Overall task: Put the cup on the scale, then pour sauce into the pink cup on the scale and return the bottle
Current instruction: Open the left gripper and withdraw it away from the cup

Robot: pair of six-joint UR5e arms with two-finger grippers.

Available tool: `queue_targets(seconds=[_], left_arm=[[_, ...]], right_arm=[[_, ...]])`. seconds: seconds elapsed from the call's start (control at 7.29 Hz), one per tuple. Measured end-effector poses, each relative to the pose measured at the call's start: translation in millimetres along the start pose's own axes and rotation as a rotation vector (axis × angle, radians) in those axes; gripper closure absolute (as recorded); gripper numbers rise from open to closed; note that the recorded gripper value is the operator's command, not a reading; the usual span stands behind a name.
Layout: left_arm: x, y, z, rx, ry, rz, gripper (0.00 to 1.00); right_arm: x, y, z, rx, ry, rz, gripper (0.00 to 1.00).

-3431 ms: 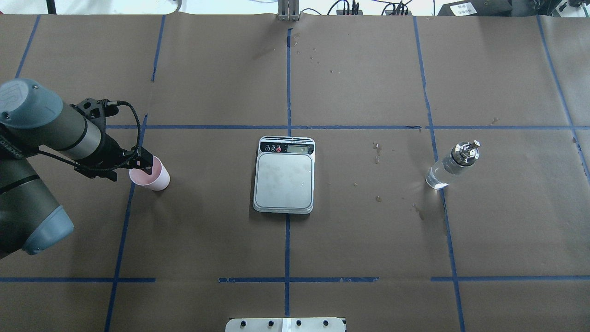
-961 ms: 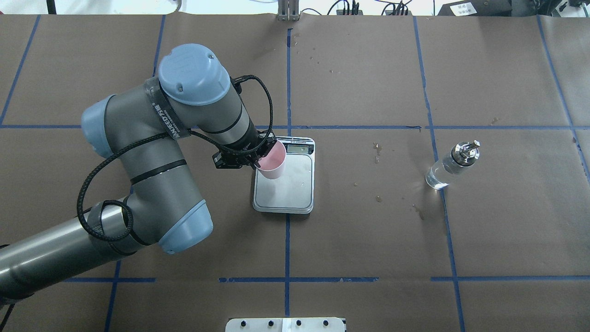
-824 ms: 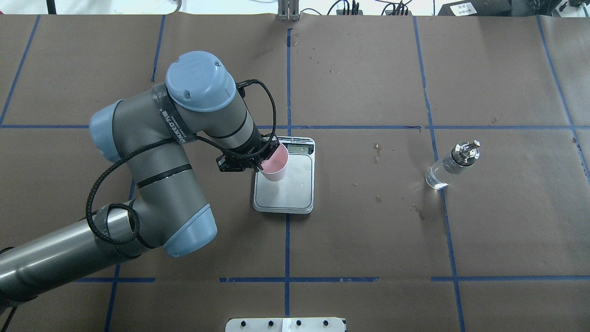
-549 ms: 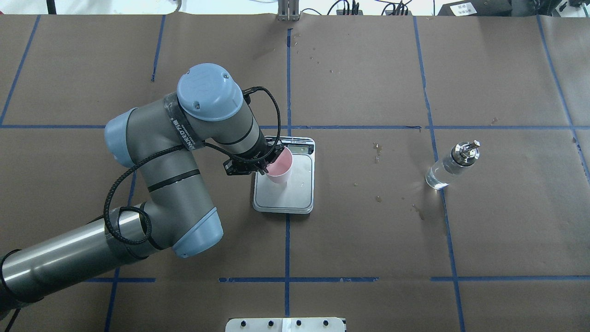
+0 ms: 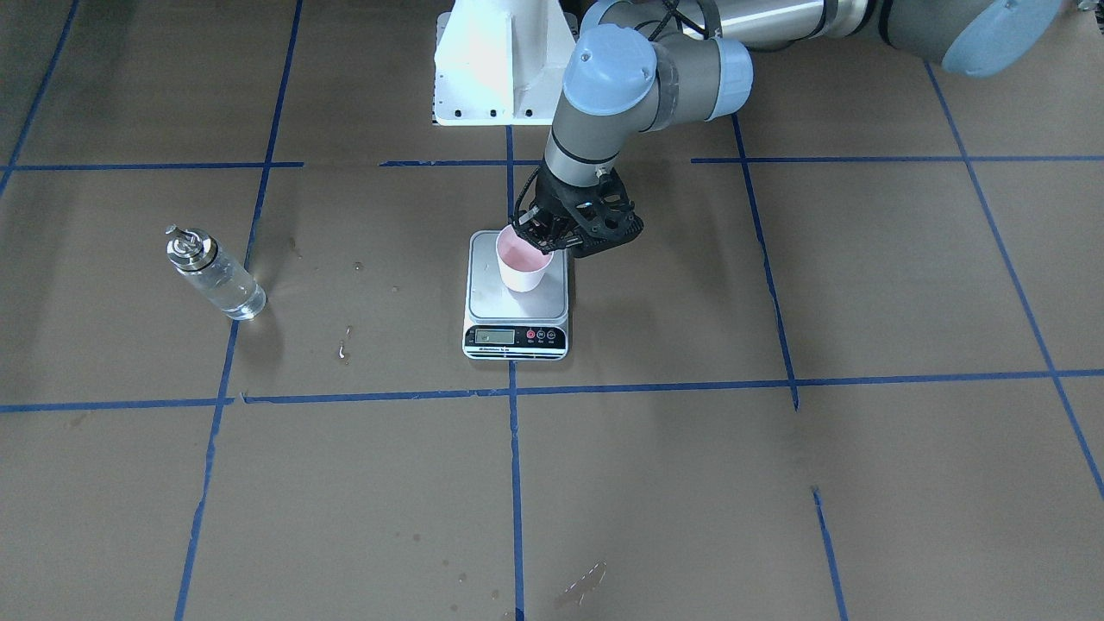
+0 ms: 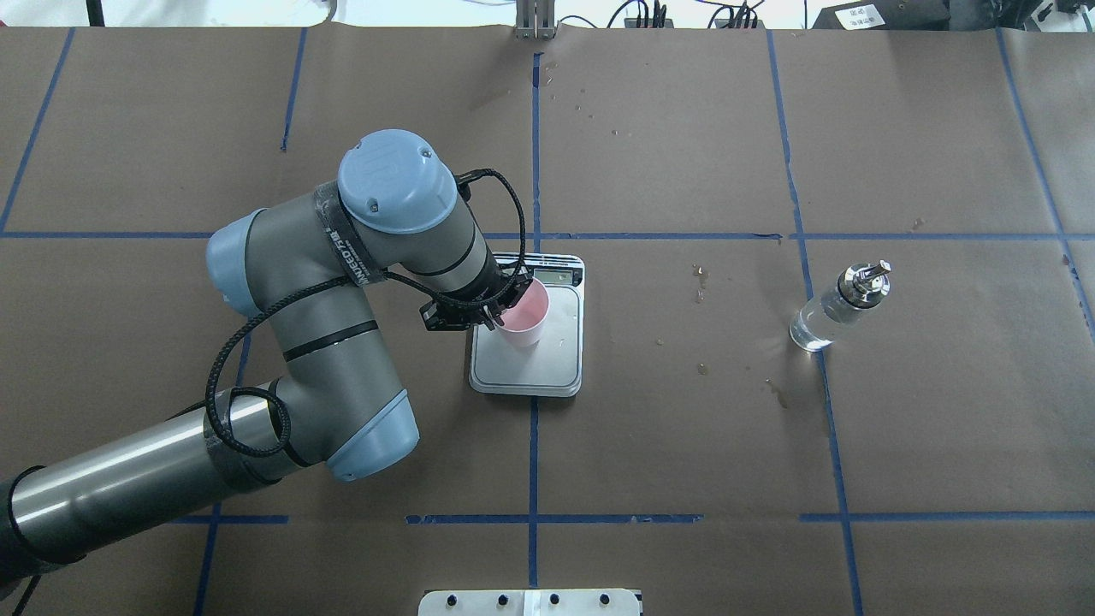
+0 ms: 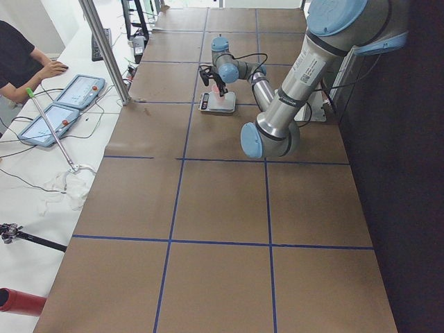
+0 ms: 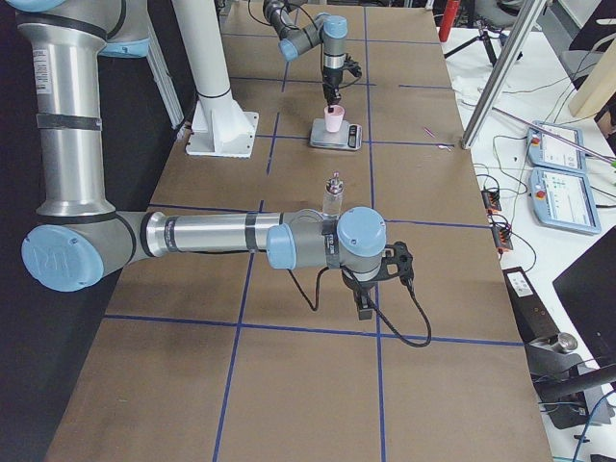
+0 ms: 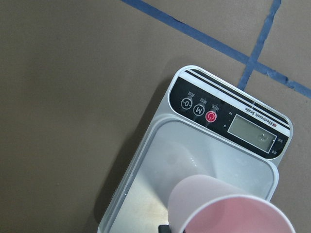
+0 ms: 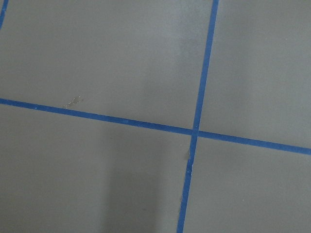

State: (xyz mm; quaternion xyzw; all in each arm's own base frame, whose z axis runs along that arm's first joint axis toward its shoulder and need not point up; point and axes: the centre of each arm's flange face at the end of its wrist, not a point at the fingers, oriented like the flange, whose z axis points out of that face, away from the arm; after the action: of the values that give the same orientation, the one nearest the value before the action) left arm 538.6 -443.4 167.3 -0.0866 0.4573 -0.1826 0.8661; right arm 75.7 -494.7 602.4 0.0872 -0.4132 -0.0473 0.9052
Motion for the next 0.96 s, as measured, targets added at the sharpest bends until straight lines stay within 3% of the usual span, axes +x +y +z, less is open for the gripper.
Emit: queue_targets(seconds=[0.41, 0.69, 0.96], left_arm=[[-8, 10, -30, -0.001, 0.035, 0.022, 0.0], [-31, -2, -98, 0.028, 0.039, 0.075, 0.0], [-58, -38, -171, 0.068, 0.015, 0.139, 0.0]], right_arm=[[-16, -4, -14, 0.022, 0.0, -0.022, 0.0], [-40, -9, -32, 0.055, 0.0, 0.008, 0.0], [-115, -13, -56, 0.084, -0.019, 0.049, 0.0]])
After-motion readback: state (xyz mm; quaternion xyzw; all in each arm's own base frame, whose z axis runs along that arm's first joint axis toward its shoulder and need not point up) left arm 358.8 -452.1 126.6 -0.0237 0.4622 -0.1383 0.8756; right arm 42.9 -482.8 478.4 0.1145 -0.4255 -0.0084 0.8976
